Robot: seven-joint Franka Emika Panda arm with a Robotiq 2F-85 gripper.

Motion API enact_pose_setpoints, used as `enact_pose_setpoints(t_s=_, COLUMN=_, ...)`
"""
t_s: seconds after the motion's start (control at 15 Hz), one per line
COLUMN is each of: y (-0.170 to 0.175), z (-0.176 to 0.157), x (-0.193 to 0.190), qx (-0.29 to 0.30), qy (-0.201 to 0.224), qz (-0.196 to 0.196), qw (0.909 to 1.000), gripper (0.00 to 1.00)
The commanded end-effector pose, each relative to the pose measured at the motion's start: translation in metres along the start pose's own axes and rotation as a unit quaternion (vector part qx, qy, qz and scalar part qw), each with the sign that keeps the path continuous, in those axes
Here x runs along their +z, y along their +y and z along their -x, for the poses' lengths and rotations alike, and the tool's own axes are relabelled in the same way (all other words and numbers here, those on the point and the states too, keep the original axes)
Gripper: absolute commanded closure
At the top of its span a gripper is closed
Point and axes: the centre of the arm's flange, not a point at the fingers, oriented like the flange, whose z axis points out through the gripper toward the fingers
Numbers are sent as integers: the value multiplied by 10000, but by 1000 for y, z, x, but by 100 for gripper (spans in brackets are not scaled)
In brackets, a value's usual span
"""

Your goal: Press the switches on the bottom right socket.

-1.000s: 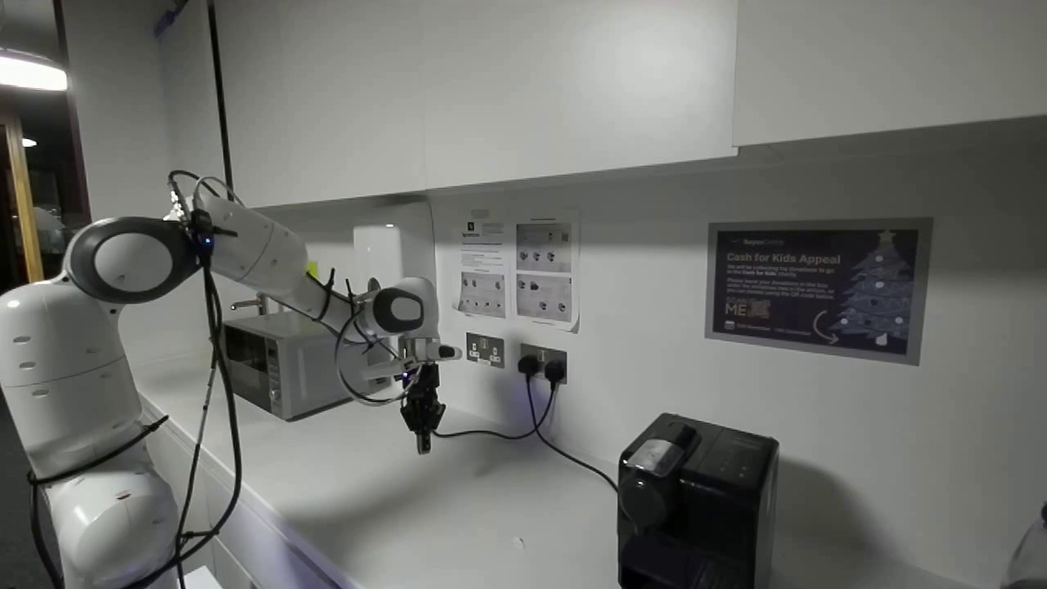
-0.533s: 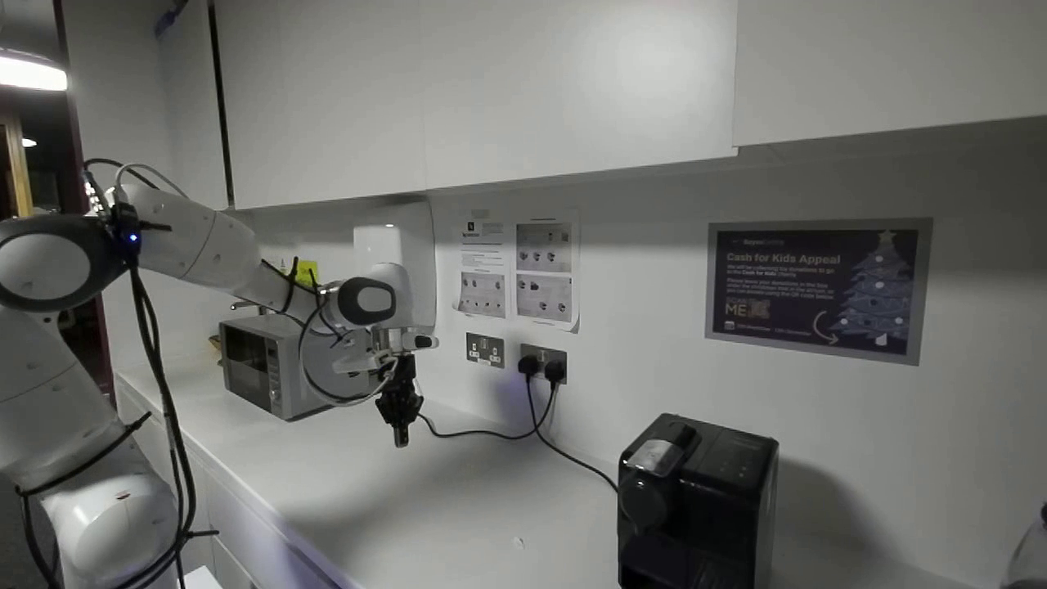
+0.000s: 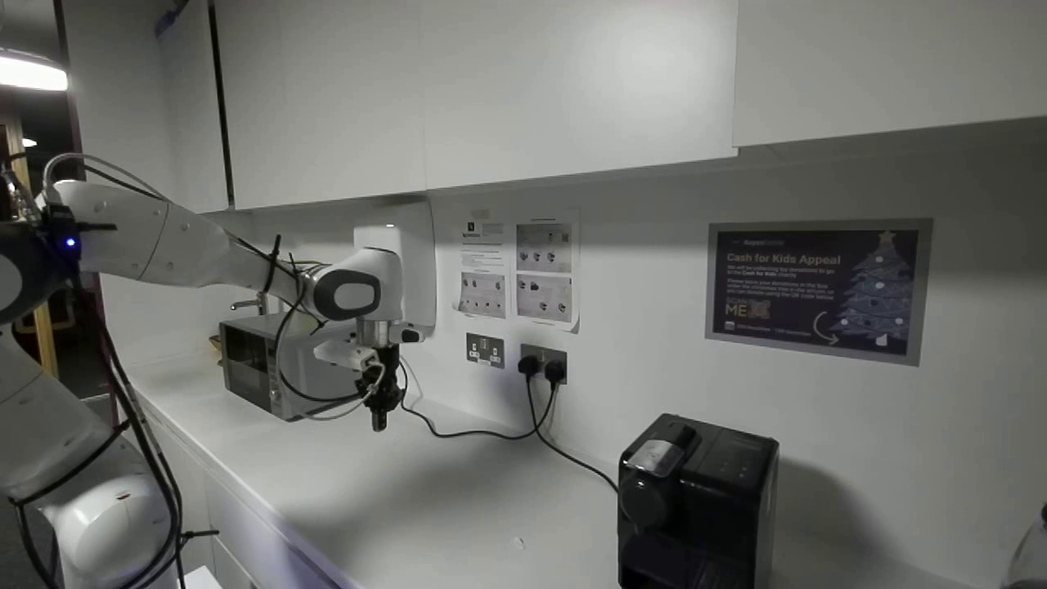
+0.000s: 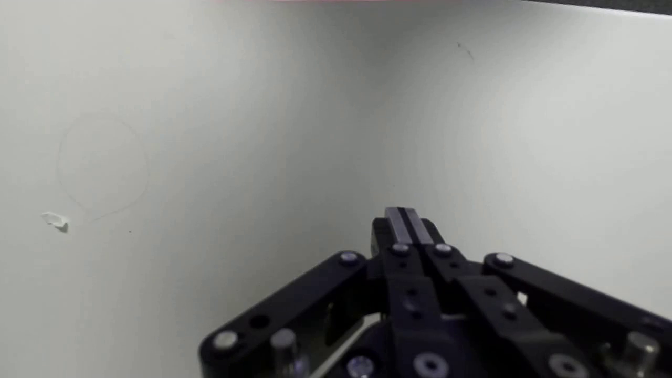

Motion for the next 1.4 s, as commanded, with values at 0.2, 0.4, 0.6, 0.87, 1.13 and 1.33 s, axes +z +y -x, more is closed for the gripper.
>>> enact_pose_setpoints(t_s=0.2, y=3, z=27, x=-21, qx=26, qy=810, qz=-856, qw=9930, gripper=100)
enact_pose_setpoints(t_s=0.4, y=2, z=30, x=-26, qx=62, qy=1087, qz=-832, qw=9906, gripper=100)
enact_pose_setpoints(t_s=0.6, y=-1, z=29, x=-23, qx=129, qy=1335, qz=-569, qw=9893, gripper=100)
enact_pose_setpoints(t_s=0.87, y=-3, z=27, x=-18, qx=162, qy=1489, qz=-439, qw=9877, gripper=100)
enact_pose_setpoints(t_s=1.13, y=-3, z=25, x=-14, qx=107, qy=1537, qz=-280, qw=9877, gripper=100)
enact_pose_setpoints(t_s=1.33, y=-3, z=24, x=-12, qx=4, qy=1479, qz=-78, qw=9890, gripper=100)
